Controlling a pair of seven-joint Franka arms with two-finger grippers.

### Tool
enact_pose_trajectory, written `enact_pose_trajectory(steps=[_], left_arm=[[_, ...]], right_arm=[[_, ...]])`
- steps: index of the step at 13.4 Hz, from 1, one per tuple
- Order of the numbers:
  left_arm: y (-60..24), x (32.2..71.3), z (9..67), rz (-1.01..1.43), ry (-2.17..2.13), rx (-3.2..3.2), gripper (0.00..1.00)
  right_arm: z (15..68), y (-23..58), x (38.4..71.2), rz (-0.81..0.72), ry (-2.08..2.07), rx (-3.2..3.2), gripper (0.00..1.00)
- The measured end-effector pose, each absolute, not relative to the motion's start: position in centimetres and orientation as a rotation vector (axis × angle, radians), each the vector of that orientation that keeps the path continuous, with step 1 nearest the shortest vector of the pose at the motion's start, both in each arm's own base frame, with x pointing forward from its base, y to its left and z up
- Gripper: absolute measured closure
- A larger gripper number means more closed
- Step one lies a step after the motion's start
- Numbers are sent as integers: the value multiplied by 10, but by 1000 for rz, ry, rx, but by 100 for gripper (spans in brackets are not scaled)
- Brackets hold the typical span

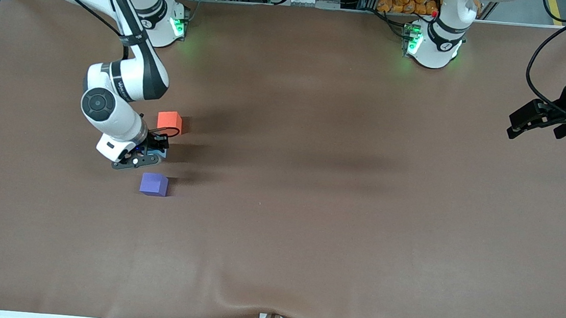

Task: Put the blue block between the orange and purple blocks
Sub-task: 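Lower the cube with the right gripper between the orange and purple cubes, then open the right gripper to release the light blue cube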

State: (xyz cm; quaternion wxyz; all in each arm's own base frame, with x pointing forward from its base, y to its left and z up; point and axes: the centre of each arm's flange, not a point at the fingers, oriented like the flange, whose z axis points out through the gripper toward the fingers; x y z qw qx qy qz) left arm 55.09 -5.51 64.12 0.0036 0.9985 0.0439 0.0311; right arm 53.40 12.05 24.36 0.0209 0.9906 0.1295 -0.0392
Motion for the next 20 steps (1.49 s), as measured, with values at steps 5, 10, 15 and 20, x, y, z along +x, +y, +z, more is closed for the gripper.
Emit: enact_pose_trajectory(steps=[5,10,15,20], left_arm=[[-55,551,640,95,133,3131,0],[-56,551,640,95,131,3131,0],[-56,551,640,95,130,3131,0],[-56,551,640,94,131,3131,0]], right_arm=[[215,122,525,-137,347,3077,44],[200,129,523,-121,312,3083,44],[197,130,522,-128,313,3083,30],[214,132,527,-96,313,3087,0]])
